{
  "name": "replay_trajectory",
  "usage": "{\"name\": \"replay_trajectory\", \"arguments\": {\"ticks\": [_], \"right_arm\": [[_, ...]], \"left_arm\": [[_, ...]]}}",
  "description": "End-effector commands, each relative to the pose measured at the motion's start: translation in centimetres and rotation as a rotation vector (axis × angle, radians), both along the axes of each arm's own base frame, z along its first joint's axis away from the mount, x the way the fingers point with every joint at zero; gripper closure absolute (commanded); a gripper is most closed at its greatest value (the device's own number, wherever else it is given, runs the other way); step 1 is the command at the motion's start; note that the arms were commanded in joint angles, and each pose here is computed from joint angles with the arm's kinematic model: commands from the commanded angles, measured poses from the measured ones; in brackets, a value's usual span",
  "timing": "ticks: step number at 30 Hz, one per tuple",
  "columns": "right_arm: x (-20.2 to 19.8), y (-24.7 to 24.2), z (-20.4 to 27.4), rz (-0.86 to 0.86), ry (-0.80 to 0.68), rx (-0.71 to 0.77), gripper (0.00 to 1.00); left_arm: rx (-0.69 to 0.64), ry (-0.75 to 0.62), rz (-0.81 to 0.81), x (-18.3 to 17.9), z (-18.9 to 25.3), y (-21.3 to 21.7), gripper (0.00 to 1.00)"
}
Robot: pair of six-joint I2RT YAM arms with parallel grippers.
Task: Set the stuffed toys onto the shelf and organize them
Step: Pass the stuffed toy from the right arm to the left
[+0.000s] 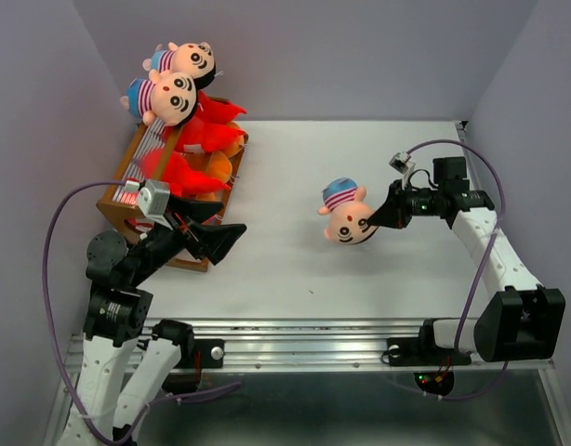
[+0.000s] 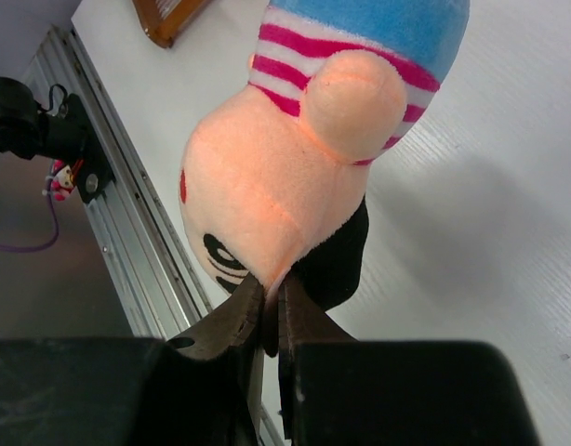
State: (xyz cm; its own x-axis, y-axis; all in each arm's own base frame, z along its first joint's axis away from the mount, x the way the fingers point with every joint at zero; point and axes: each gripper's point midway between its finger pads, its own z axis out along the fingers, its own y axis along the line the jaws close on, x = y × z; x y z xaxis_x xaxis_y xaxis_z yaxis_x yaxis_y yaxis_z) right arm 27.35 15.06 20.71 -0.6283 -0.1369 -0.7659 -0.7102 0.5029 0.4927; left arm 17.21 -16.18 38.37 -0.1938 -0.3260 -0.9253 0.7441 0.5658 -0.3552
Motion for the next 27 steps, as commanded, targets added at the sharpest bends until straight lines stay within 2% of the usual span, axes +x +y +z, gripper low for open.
{"name": "replay_trajectory", "arguments": {"ticks": [1,7,11,13,19,27], "right_arm": [[-1.0,-0.3,0.4,0.028,-0.046,-0.028,1.00],[-1.4,-0.2,0.5,0.040,-0.043,-0.029,0.99],[-1.3,-0.4,0.1,0.039,-0.034,-0.039,1.00],[-1.3,-0.4,-0.3,0.039,-0.024,-0.046,1.00],[-1.6,-0.7,-0.9,0.031,-0.008,-0.067,0.99],[-0.9,-1.1,-0.4,-0.025,0.046,-0.071,0.99]], "left_arm": [[0.007,-0.049,-0.057,-1.0,1.7,-0.8,0.01],[0.012,-0.005,-0.087,-0.5,0.9,-2.1,0.01],[0.031,0.032,-0.155,-0.9,0.3,-4.9,0.01],[0.049,0.038,-0.121,-0.4,0.2,-5.6,0.01],[0.150,0.090,-0.125,-1.2,-1.4,-9.9,0.01],[0.345,0.145,-0.101,-1.6,-6.8,-15.5,0.01]]}}
